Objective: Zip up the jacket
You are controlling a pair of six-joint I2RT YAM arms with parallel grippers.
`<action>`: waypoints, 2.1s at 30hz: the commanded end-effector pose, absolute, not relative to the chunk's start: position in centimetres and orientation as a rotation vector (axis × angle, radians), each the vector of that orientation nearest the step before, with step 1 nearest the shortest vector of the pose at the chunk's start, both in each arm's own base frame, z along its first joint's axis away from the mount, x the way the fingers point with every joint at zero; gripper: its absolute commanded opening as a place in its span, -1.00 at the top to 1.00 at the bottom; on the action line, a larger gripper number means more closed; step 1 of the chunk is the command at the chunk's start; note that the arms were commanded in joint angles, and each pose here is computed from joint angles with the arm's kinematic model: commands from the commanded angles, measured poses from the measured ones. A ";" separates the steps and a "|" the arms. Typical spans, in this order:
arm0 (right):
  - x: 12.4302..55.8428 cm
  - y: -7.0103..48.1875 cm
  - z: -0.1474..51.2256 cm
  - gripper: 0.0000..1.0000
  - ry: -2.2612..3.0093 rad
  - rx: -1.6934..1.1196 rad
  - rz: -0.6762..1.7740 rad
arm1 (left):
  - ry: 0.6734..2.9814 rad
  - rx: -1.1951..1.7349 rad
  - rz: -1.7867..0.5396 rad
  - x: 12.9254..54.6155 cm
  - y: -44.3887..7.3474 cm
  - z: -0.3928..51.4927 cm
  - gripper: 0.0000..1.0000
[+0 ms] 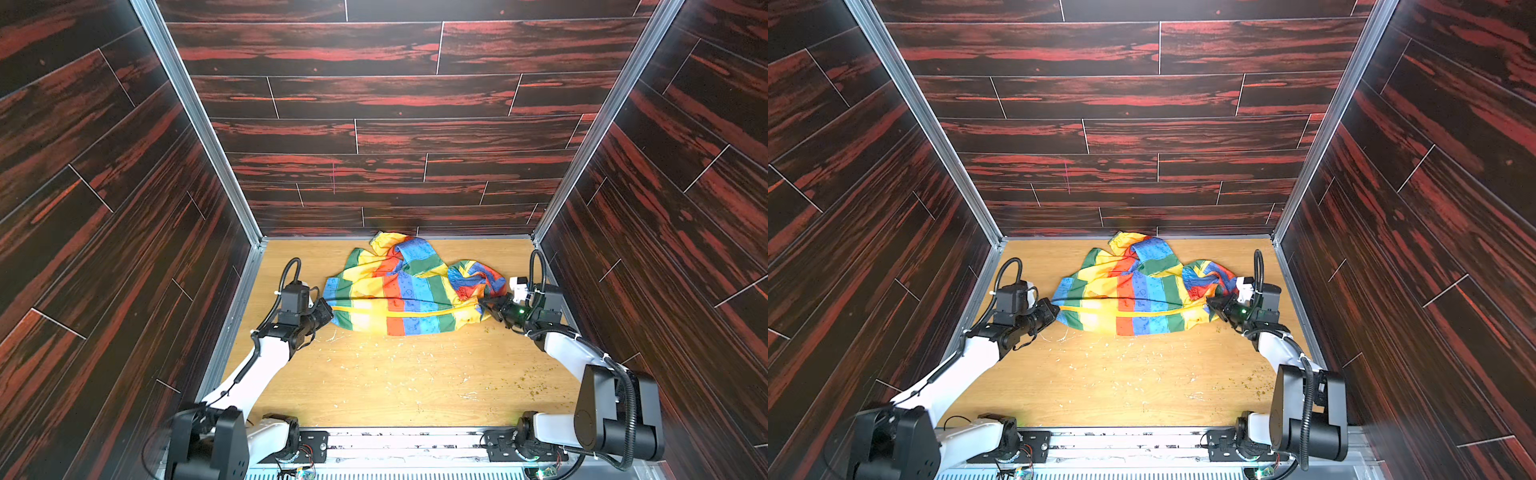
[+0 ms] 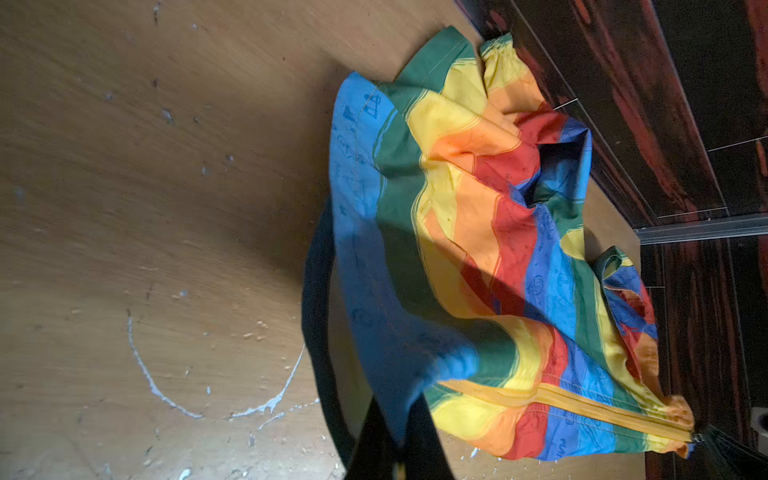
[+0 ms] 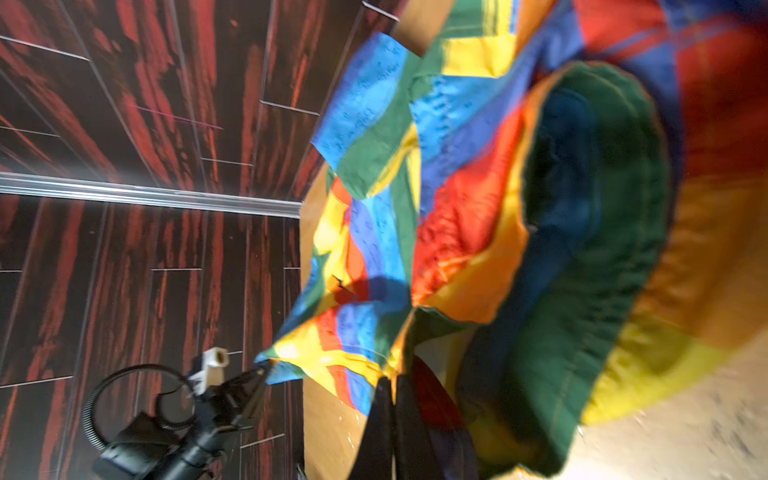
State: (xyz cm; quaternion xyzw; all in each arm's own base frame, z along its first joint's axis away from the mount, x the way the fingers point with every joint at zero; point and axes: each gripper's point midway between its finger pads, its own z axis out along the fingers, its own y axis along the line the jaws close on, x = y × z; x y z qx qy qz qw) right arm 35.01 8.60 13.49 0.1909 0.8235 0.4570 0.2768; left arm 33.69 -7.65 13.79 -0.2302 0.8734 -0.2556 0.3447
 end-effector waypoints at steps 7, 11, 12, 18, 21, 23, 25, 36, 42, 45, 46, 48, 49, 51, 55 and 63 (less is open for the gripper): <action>30.9 7.6 9.5 1.00 2.396 0.549 1.052 | 2.368 -0.710 -0.528 29.7 -5.6 9.5 1.00; 29.6 7.5 7.6 1.00 2.448 0.581 1.021 | 2.392 -0.757 -0.494 28.7 -5.1 7.9 1.00; 29.3 7.4 6.9 1.00 2.464 0.597 1.011 | 2.397 -0.768 -0.486 28.5 -4.9 7.5 1.00; 27.9 7.7 4.2 1.00 2.512 0.656 1.015 | 2.442 -0.825 -0.456 27.5 -4.6 5.2 1.00; 27.5 7.9 3.5 1.00 2.519 0.672 1.018 | 2.451 -0.849 -0.458 26.9 -4.6 4.3 1.00; 27.6 8.0 3.5 1.00 2.521 0.664 1.019 | 2.452 -0.863 -0.459 26.5 -4.6 3.7 1.00; 27.7 8.0 3.4 1.00 2.524 0.669 1.014 | 2.453 -0.874 -0.462 26.3 -4.5 3.4 0.96; 28.3 7.1 5.5 0.16 2.497 0.660 0.932 | 2.370 -0.849 -0.382 26.0 -3.0 7.7 -0.56; 29.2 3.9 8.0 -0.08 2.462 0.681 0.696 | 2.250 -0.834 -0.332 25.5 -1.5 12.1 -0.82; 29.7 2.5 10.4 -0.13 2.412 0.662 0.590 | 2.179 -0.813 -0.268 25.2 -0.3 14.6 -0.82; 30.0 2.1 11.5 -0.14 2.383 0.649 0.558 | 2.153 -0.807 -0.248 25.1 0.1 15.5 -0.82; 30.4 1.4 14.3 -0.14 2.294 0.609 0.518 | 2.107 -0.787 -0.225 25.2 0.6 17.1 -0.82; 30.7 1.2 16.2 -0.14 2.226 0.582 0.505 | 2.080 -0.765 -0.227 25.4 0.7 18.0 -0.82; 30.9 0.7 20.2 -0.16 2.081 0.527 0.482 | 2.031 -0.707 -0.219 26.0 0.7 19.7 -0.84; 31.0 -0.8 27.5 -0.18 1.823 0.478 0.408 | 1.887 -0.635 -0.162 27.6 1.7 23.7 -0.94; 29.6 -4.4 36.8 -0.46 1.485 0.455 0.182 | 1.474 -0.497 -0.109 29.6 2.8 31.8 -0.99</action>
